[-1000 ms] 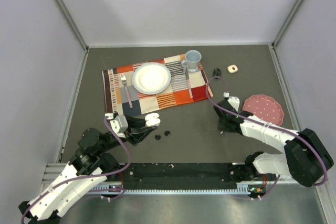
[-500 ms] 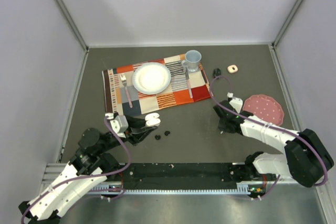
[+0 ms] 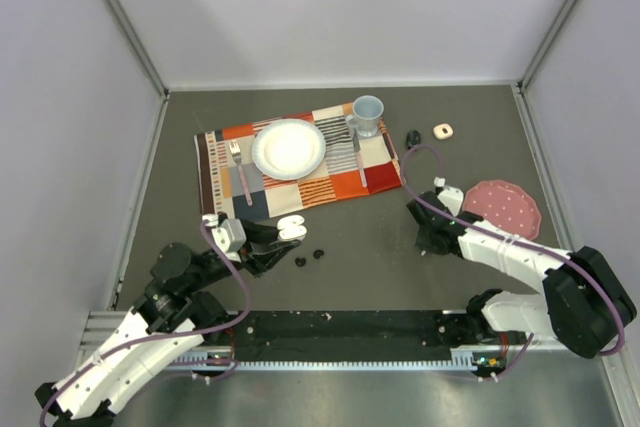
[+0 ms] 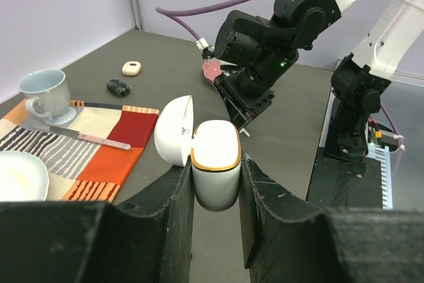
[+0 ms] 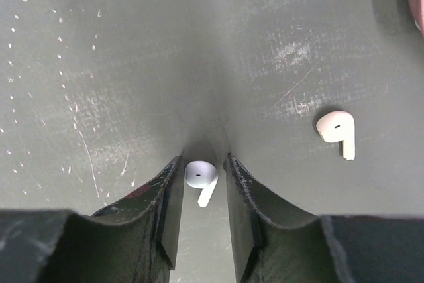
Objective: Insert the wireless bluetooth earbuds into the charging case
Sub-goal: Pick up the right earbud from the center of the board.
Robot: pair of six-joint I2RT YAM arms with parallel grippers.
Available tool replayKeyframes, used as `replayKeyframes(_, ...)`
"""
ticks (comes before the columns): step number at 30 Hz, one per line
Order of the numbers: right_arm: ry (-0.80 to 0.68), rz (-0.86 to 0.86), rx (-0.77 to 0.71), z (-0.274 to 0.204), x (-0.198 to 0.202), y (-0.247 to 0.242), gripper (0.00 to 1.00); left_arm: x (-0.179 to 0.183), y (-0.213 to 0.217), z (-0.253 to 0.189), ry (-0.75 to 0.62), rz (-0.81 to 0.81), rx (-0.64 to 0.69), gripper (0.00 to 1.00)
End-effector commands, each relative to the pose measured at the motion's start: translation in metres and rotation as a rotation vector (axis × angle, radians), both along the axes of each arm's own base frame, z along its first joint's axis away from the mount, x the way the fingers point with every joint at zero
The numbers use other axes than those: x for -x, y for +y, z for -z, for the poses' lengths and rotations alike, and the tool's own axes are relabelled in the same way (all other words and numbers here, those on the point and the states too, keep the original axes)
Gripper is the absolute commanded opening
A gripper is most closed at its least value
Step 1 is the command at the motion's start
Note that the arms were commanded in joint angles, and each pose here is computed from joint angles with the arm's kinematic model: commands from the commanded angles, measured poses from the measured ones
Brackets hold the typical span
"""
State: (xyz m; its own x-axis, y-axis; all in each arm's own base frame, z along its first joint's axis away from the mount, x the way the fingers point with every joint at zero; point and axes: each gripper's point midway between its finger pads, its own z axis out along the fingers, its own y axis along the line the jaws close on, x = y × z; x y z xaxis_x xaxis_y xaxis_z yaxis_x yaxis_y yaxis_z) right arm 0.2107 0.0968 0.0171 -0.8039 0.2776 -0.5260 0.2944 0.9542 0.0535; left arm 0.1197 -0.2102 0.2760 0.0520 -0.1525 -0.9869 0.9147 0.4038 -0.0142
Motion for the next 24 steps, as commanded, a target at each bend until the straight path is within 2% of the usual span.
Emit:
replayKeyframes(1, 0.058, -0.015, 0.011, 0.0068, 0.0143, -0.0050, 0.34, 0.0039, 0.0009, -0.0226, -0.036, 0.011, 0.045, 0.00)
replayKeyframes(13, 0.060, -0.029, 0.002, 0.0088, 0.0166, -0.0014, 0.33, 0.0037, 0.0003, -0.0220, -0.033, 0.013, 0.043, 0.00)
replayKeyframes(24, 0.039, -0.040, 0.002, 0.0034, 0.0089, 0.0029, 0.24, 0.0023, -0.0001, -0.0207, -0.030, 0.009, 0.039, 0.00)
